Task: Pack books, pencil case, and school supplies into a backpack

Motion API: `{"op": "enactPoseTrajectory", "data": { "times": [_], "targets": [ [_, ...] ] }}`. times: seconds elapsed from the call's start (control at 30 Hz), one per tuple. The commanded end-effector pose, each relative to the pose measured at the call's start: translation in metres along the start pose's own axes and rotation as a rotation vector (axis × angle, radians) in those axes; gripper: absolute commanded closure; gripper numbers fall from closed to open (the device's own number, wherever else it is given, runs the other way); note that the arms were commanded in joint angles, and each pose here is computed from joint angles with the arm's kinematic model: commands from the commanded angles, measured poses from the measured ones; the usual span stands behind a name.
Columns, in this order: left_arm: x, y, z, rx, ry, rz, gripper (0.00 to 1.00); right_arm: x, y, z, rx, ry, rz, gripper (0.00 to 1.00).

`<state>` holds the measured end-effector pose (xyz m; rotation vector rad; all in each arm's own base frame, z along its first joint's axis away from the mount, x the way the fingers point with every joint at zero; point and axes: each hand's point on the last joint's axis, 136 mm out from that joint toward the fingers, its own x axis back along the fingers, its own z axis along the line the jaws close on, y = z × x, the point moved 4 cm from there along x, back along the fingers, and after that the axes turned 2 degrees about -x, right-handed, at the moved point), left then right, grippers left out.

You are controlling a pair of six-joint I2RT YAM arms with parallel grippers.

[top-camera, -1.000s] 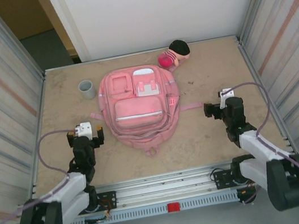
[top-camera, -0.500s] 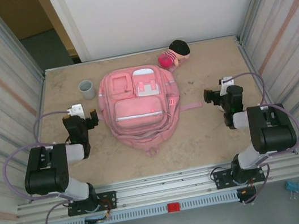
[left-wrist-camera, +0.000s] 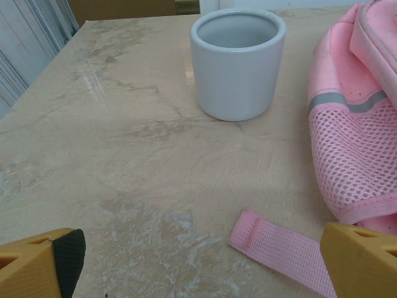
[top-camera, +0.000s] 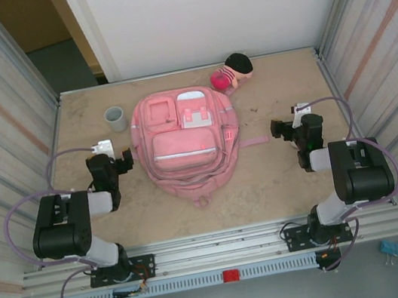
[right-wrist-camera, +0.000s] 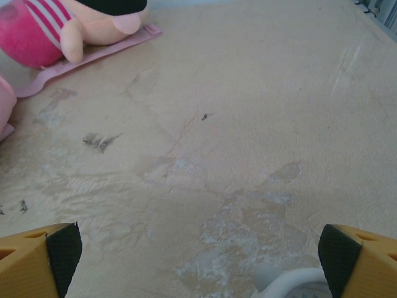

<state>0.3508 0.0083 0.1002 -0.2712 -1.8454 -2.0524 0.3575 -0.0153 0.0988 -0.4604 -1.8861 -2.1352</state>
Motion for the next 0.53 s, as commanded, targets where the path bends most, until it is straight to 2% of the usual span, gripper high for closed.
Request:
{"op": "enactPoseTrajectory", "data": {
  "times": [0.0,0.5],
  "targets": [
    [0.0001,0.0078,-0.0004,0.009,-0.003,-0.022,0.01,-0.0014,-0.0016,0.0006,-0.016,0.009,0.009,0.01],
    [-0.0001,0.0088,-0.0022,0.008,-0.019,-0.024,0.01,-0.0015,-0.002,0.0005,-0.016,0.008,0.01,0.01]
  ]
}}
